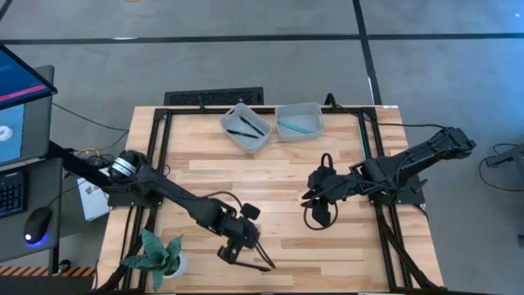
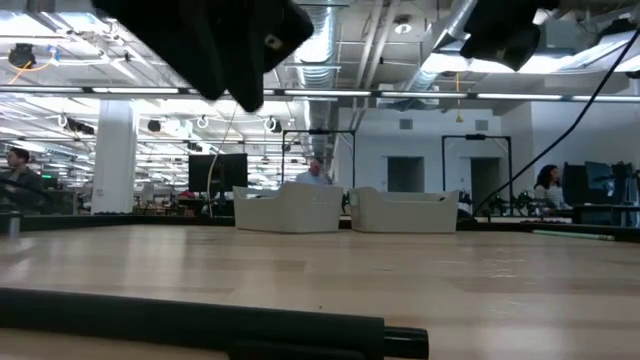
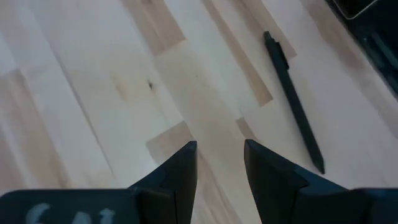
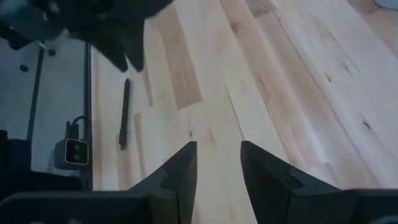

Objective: Sort pens & pencils
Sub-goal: Put the black pen into the left gray bin

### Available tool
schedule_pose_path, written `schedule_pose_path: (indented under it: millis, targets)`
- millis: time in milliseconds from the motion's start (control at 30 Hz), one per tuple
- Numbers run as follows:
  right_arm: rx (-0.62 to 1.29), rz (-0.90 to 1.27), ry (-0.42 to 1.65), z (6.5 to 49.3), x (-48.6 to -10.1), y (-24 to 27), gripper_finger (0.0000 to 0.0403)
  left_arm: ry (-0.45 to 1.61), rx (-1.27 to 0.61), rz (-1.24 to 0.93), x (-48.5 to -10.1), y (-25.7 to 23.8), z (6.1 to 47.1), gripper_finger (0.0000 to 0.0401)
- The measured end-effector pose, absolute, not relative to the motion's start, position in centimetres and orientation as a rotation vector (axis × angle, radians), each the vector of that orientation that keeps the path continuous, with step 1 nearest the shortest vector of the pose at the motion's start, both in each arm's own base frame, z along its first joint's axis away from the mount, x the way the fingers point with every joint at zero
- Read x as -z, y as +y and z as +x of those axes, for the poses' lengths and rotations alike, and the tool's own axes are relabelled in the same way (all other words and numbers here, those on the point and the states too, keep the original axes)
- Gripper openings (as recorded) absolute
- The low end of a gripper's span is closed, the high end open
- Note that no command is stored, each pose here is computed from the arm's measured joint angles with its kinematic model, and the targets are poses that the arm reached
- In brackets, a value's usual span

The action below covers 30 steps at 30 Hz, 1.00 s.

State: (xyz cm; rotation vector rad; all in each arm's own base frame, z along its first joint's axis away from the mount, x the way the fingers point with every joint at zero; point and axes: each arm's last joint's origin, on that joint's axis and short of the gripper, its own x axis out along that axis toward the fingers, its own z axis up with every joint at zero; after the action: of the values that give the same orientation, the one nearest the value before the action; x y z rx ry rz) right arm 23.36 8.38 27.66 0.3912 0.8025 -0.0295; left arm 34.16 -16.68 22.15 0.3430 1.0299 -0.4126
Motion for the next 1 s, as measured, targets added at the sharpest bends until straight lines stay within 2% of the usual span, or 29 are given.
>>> schedule_pose_path:
  millis: [267, 467, 1000]
  targets:
    - [0.03, 0.397, 0.798, 23.4, -27.7, 8.4, 0.0142, 1.07, 0.477, 0.365, -19.3, -18.8, 34.4, 0.0124]
    - [0.03, 0.397, 0.797, 23.4, -27.7, 8.4, 0.0142, 1.0, 0.519, 0.349, -19.4, -20.2, 34.5, 0.0124]
    - [0.03, 0.396, 0.797, 23.4, -27.7, 8.4, 0.0146, 1.044, 0.542, 0.065, -18.9, -21.5, 34.5, 0.0124]
